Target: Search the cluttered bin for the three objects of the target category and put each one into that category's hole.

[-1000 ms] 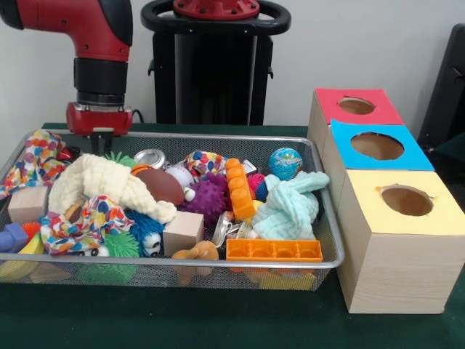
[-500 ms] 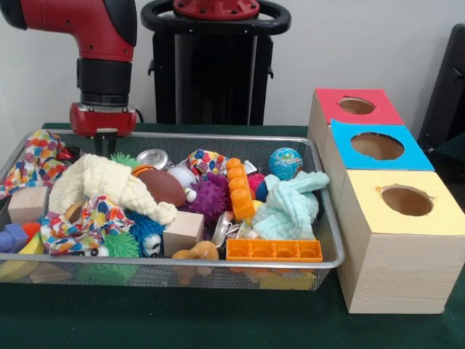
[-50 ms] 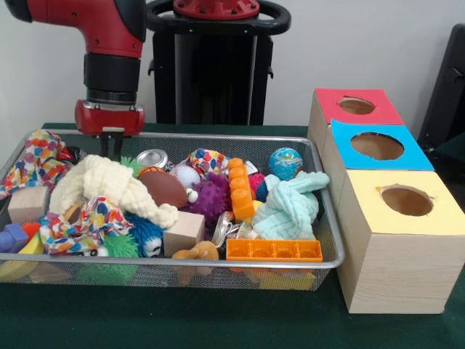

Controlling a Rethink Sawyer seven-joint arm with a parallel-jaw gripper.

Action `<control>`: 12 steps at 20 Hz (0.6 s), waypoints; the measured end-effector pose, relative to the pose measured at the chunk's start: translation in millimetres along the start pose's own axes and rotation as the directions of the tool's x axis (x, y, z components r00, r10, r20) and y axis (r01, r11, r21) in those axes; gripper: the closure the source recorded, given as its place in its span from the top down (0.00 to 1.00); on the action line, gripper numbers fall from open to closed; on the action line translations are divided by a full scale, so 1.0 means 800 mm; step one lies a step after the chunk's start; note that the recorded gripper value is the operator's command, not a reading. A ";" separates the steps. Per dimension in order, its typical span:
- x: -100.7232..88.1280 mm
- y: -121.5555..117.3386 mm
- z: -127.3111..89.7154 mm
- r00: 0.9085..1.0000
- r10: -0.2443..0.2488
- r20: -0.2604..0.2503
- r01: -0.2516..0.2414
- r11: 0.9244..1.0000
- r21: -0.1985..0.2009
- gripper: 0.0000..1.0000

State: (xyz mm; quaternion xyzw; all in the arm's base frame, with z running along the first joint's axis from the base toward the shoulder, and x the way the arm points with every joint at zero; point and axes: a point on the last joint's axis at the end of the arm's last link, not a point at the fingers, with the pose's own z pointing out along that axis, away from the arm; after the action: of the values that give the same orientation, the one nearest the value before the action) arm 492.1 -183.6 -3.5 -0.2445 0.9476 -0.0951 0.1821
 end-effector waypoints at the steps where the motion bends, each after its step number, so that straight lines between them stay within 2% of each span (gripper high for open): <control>1: -0.008 0.001 -0.001 1.000 0.000 0.017 0.000 1.000 0.004 0.00; 4: -0.025 0.005 -0.002 0.998 0.004 0.062 -0.005 1.000 0.015 0.00; 5: -0.037 0.009 -0.003 0.995 0.012 0.095 -0.014 1.000 0.023 0.00; 7: -0.047 0.013 -0.003 0.992 0.020 0.121 -0.024 0.999 0.033 0.00; 8: -0.065 0.019 -0.004 0.987 0.033 0.159 -0.041 0.998 0.048 0.00; 10: -0.076 0.022 -0.006 0.982 0.041 0.182 -0.052 0.997 0.058 0.00; 12: -0.090 0.024 -0.008 0.974 0.062 0.217 -0.080 0.994 0.071 0.00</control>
State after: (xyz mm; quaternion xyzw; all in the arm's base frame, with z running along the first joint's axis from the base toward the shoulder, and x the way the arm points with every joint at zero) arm 540.3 -130.7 18.9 -0.2118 0.9260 -0.0993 0.2962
